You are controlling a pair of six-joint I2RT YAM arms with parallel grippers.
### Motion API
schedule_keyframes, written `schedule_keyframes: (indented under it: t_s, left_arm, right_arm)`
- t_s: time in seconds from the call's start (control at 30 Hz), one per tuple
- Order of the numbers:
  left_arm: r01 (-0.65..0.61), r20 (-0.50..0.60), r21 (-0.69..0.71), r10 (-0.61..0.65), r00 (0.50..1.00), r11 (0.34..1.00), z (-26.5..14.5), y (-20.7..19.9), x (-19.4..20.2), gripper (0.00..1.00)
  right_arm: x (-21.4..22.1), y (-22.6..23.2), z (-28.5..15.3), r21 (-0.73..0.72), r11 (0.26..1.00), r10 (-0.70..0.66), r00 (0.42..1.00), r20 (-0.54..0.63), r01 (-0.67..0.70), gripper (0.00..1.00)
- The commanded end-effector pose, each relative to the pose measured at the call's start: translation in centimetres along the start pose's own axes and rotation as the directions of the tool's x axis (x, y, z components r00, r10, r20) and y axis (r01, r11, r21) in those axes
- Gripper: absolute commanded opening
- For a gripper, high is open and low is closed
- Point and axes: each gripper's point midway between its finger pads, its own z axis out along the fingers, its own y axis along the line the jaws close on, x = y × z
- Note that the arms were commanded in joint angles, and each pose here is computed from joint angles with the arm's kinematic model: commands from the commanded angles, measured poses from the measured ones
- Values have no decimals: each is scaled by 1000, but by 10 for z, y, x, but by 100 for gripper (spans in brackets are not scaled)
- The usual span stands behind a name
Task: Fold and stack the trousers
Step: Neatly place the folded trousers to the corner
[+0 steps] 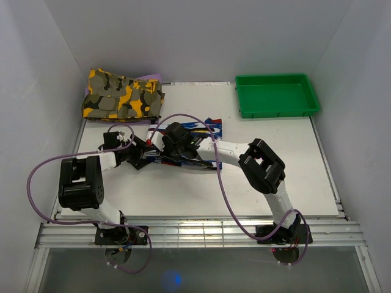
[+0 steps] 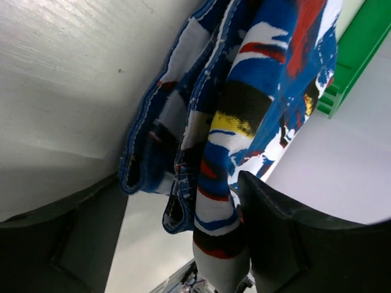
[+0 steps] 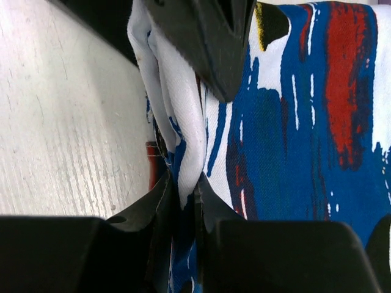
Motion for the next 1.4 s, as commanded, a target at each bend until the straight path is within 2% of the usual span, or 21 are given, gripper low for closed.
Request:
schedule_keyframes:
  t_s: [0.0,0.27,0.47,0.5,0.57,0.6,0.67,0.77,0.8,0.87,1.0,1.2,1.27,1.3,1.37]
  left_arm:
    - [35,30,-21,-34,999,999,8,9,3,80]
    - [49,36,-46,-47,998,998,15,17,10,63]
    - [45,43,-68,-42,998,997,19,23,8,60]
    - [45,42,-67,-42,998,997,18,22,8,61]
    - [46,40,-67,-43,998,997,18,22,8,61]
    - [47,38,-66,-45,998,997,18,21,9,61]
    - [49,39,-63,-46,998,997,17,20,8,61]
    - [50,36,-55,-48,998,997,17,17,8,58]
    - [50,36,-55,-48,998,997,17,16,8,57]
    - [51,34,-50,-50,998,997,16,15,8,56]
    - [61,26,-36,-60,998,997,16,13,11,55]
    - [64,18,-32,-63,998,997,13,11,13,57]
    - [69,21,-39,-68,997,997,12,12,13,61]
    - [68,22,-41,-67,998,997,12,12,13,66]
    - [66,25,-49,-65,998,997,11,13,12,70]
  right_arm:
    - [-30,-10,0,3,999,45,996,78,-45,8]
    - [-28,-6,3,-30,997,77,994,78,-75,8]
    - [-22,-14,4,21,998,58,997,54,-59,9]
    - [-22,-14,4,29,998,47,998,49,-48,25]
    - [-24,-12,3,22,1000,17,998,54,-19,41]
    - [-27,-10,2,16,1000,12,998,60,-13,52]
    - [-33,-4,2,3,1000,-7,998,70,7,61]
    - [-35,5,5,-9,999,-33,997,72,34,67]
    - [-35,8,6,-13,999,-42,997,72,43,73]
    - [-30,14,12,-7,998,-61,997,56,62,75]
    - [-11,17,28,27,994,-108,994,9,108,73]
    - [16,-5,45,182,968,-161,984,-77,173,53]
    - [24,-10,48,205,959,-179,978,-104,197,38]
    - [22,-10,48,209,957,-184,978,-99,201,25]
    - [21,-12,47,215,956,-181,979,-97,198,8]
